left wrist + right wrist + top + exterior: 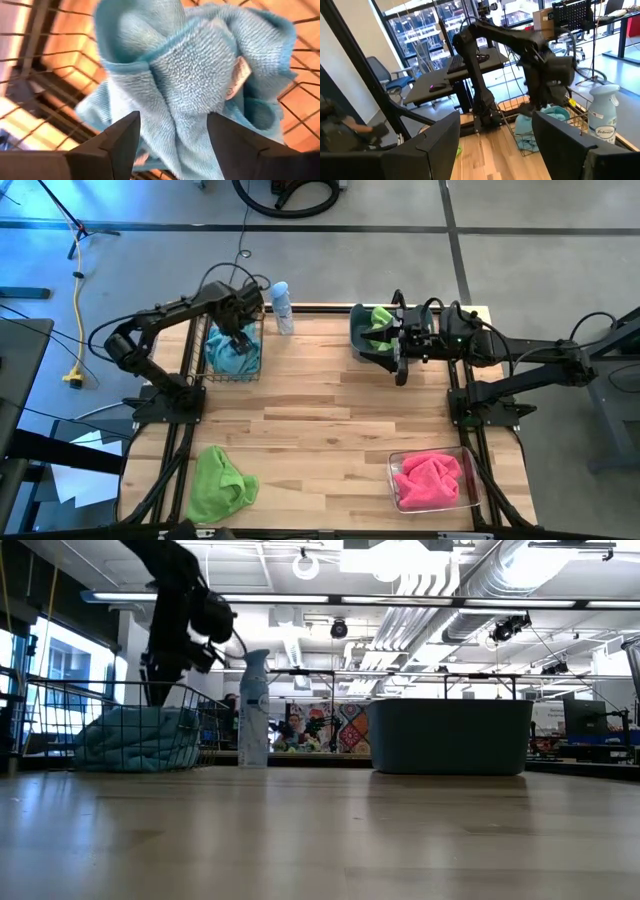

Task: Sort microfiber towel by color & place in baskets
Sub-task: Put the green towel into the blue bin

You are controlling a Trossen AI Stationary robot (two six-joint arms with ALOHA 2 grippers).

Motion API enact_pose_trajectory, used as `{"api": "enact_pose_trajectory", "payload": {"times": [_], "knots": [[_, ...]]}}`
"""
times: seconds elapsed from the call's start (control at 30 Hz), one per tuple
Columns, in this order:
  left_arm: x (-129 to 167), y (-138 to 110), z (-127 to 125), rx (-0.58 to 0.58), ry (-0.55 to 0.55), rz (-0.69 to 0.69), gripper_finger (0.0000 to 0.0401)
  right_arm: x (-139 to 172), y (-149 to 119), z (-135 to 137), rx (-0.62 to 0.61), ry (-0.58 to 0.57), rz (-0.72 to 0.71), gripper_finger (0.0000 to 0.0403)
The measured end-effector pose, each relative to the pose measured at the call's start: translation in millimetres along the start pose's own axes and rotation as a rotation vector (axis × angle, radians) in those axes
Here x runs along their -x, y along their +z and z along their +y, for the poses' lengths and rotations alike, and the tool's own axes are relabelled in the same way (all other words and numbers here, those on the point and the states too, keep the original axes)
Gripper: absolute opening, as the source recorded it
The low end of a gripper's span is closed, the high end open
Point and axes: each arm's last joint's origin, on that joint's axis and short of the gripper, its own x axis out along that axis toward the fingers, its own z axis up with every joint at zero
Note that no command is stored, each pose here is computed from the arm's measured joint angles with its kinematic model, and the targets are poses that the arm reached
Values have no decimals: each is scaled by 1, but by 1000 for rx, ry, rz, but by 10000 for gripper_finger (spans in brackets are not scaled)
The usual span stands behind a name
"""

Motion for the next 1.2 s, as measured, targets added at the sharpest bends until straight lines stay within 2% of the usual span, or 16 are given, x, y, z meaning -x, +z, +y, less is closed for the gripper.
{"api": "enact_pose_trajectory", "payload": {"times": [0.27, 0.37, 0.6, 0.93, 1.07, 1.2], "knots": [[48, -7, 12, 77, 64, -113, 223, 0, 0, 0, 37, -1, 4, 243], [72, -14, 14, 130, 10, -217, 223, 0, 0, 0, 55, -1, 4, 243], [129, -52, 5, 251, -163, -595, 223, 0, 0, 0, 57, -1, 4, 243], [199, -114, -13, 232, -347, -1196, 223, 0, 3, 1, 83, 6, -26, 243], [213, -120, -22, 193, -436, -1405, 223, 1, 11, 2, 109, 20, -115, 243], [212, -114, -39, 124, -547, -1516, 223, 2, 20, 0, 102, 18, -203, 243]]}}
